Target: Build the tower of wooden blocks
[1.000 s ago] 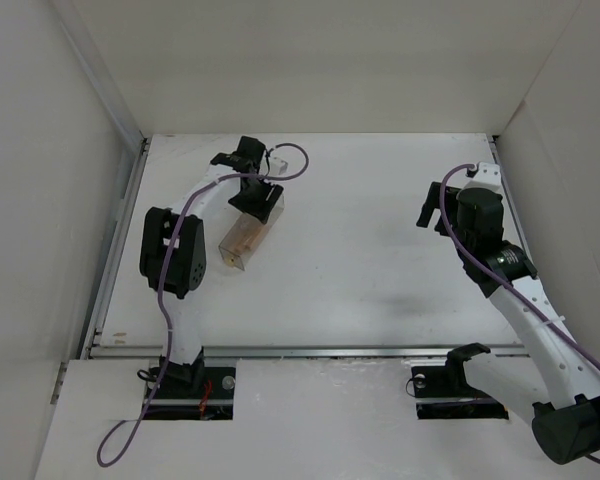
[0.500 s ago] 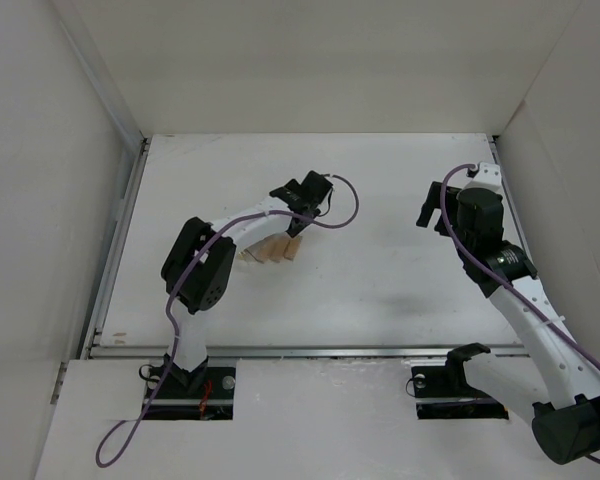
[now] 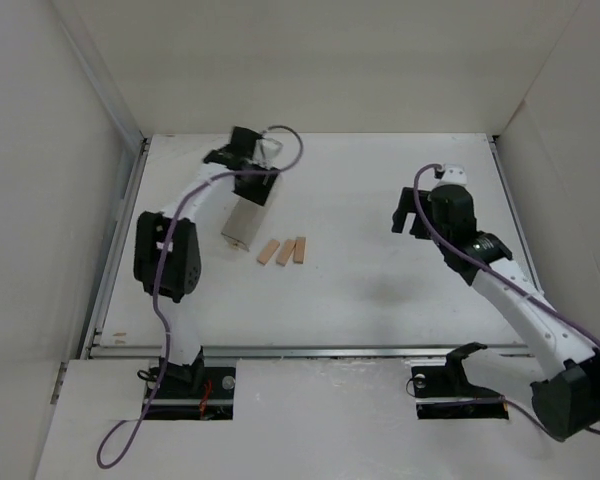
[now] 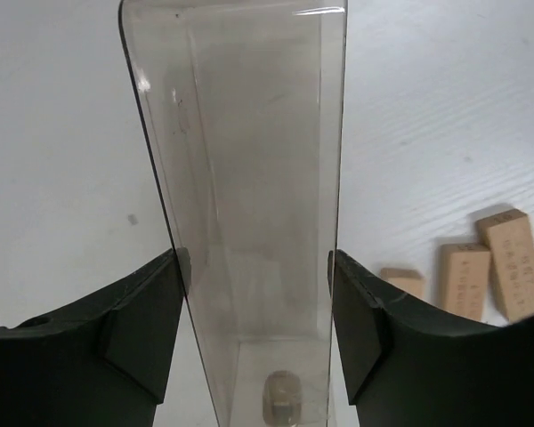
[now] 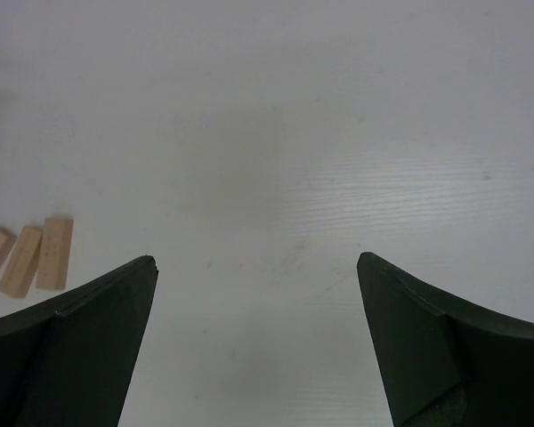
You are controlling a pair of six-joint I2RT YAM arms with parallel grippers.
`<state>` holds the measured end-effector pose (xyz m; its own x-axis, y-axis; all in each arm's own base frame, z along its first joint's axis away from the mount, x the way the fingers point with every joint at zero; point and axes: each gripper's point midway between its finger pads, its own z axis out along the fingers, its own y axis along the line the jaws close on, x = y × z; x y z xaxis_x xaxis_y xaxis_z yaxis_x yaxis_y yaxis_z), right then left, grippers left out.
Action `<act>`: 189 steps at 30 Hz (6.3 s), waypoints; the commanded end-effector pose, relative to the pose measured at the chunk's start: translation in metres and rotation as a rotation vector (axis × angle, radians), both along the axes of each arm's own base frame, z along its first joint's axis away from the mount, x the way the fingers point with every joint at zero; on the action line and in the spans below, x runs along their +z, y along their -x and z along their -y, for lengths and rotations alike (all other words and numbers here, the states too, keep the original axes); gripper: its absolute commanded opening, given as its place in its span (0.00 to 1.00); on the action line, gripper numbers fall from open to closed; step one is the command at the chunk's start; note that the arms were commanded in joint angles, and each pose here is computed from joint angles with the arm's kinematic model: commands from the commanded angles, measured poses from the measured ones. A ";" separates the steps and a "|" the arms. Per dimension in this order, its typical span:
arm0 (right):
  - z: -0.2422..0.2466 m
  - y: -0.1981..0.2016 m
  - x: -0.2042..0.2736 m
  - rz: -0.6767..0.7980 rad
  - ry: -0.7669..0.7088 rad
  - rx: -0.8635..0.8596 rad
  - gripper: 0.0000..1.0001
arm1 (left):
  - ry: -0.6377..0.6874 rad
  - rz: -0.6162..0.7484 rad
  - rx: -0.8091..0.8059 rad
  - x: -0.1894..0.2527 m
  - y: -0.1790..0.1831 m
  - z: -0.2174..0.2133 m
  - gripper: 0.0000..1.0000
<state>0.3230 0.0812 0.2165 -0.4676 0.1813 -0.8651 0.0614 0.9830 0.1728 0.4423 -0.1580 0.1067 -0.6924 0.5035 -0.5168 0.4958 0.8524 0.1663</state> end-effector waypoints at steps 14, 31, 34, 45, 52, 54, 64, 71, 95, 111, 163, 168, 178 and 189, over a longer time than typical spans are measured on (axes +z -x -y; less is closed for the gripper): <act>-0.228 -0.069 -0.045 -0.238 -0.072 0.326 0.87 | 0.858 -0.418 0.136 -0.033 0.042 -0.097 0.05; -0.277 -0.045 -0.146 -0.520 0.040 0.357 0.72 | 0.734 -0.383 0.515 -0.086 0.046 -0.170 0.60; -0.282 -0.041 -0.153 -0.546 0.032 0.389 0.69 | 0.682 -0.321 0.513 -0.074 0.034 -0.182 0.62; -0.276 -0.037 -0.178 -0.607 0.084 0.379 0.57 | 0.374 0.043 0.352 0.022 0.005 -0.208 0.77; -0.278 -0.038 -0.189 -0.614 0.105 0.405 0.24 | 0.163 0.246 0.204 0.077 -0.003 -0.206 0.92; -0.280 -0.037 -0.188 -0.608 0.089 0.417 0.09 | 0.157 0.265 0.185 0.089 -0.004 -0.202 0.93; -0.264 -0.067 -0.012 -0.033 -0.067 0.716 0.00 | -0.403 0.452 0.357 0.173 -0.012 -0.228 0.99; -0.227 -0.014 0.099 0.597 0.049 1.037 0.00 | 0.061 0.667 0.097 0.258 -0.013 -0.111 0.99; -0.229 0.037 0.078 0.854 0.045 1.412 0.00 | 0.287 0.496 -1.241 0.204 0.155 0.125 0.76; -0.229 0.034 0.078 0.843 0.063 1.364 0.00 | 0.355 0.411 -1.241 0.196 0.173 0.130 0.44; -0.094 0.072 0.032 0.579 0.252 0.918 1.00 | 0.030 0.035 -0.906 -0.022 0.102 0.123 0.00; -0.093 0.071 0.032 0.577 0.255 0.910 1.00 | 0.024 0.029 -0.923 -0.025 0.106 0.125 0.03; -0.098 0.064 0.031 0.563 0.251 0.921 1.00 | -0.001 -0.001 -0.841 -0.029 0.110 0.130 0.28; -0.100 0.064 0.028 0.556 0.247 0.932 1.00 | 0.001 0.005 -0.816 -0.025 0.107 0.131 0.56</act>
<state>0.2562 0.1801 0.2300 0.0883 -0.2580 -0.9621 -0.7525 0.6156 -0.2341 0.3332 -0.2858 0.0701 -0.0956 0.8591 -0.5028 0.9647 0.2045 0.1661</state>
